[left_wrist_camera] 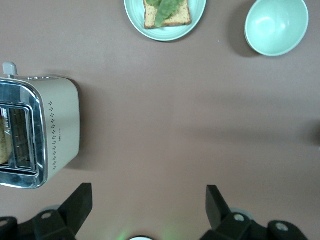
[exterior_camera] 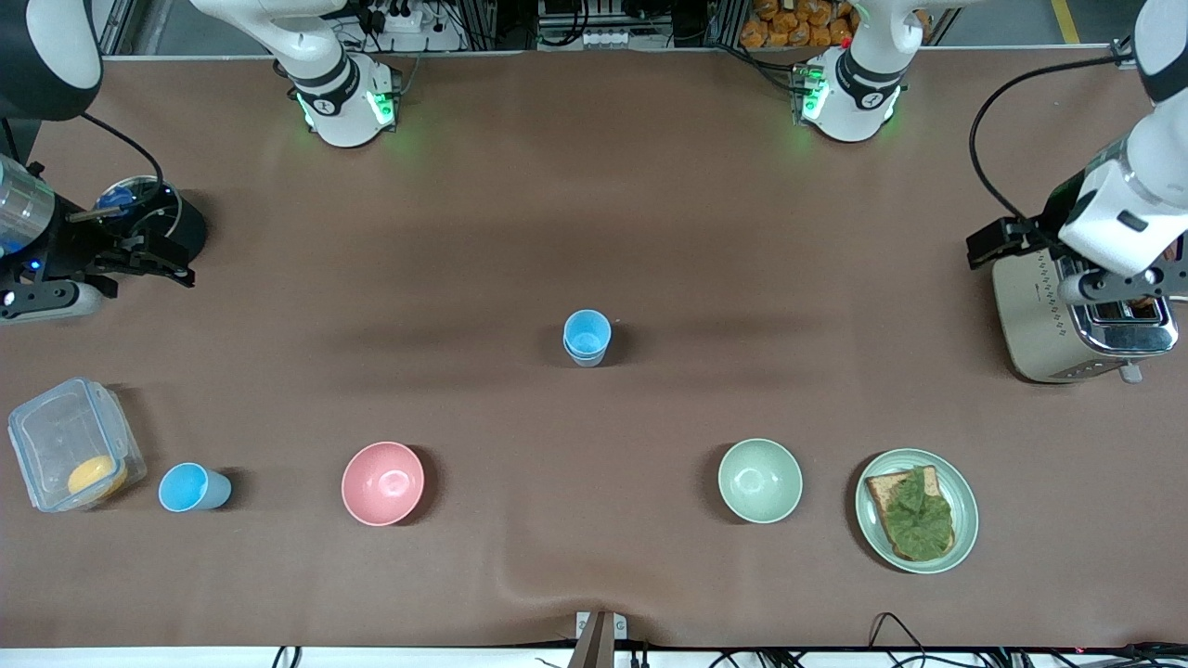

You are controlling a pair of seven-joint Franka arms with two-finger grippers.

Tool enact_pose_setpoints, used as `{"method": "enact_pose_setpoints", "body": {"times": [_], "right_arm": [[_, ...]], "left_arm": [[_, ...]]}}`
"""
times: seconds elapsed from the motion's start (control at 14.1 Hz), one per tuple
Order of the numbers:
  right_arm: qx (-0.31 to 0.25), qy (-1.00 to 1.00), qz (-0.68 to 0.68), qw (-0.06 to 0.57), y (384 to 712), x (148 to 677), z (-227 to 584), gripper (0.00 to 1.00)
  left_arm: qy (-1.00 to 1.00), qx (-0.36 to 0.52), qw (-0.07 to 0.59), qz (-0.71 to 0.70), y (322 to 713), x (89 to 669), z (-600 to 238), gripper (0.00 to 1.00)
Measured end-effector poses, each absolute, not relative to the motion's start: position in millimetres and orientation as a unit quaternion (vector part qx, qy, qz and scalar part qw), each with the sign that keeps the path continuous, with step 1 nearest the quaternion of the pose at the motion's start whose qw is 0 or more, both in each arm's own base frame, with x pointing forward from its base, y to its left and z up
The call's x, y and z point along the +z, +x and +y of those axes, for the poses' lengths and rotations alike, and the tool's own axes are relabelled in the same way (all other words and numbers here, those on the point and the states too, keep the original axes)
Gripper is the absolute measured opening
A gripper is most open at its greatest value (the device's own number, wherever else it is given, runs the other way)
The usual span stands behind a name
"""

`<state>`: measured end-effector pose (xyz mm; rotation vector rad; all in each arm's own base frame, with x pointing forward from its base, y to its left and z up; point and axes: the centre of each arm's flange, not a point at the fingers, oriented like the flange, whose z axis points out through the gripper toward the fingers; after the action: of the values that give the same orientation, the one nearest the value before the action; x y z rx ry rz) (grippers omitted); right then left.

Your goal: Stack blue cups with both arms

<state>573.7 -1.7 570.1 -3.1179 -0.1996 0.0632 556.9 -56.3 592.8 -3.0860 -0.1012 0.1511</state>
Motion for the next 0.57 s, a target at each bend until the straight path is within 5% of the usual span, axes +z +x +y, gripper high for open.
{"method": "enact_pose_setpoints", "body": {"times": [0.57], "right_arm": [[0.016, -0.998, -0.064, 0.008, 573.9, 573.9, -1.8, 1.00]], "left_arm": [[-1.000, 0.026, 0.011, 0.001, 544.9, 629.3, -22.6, 1.00]]}}
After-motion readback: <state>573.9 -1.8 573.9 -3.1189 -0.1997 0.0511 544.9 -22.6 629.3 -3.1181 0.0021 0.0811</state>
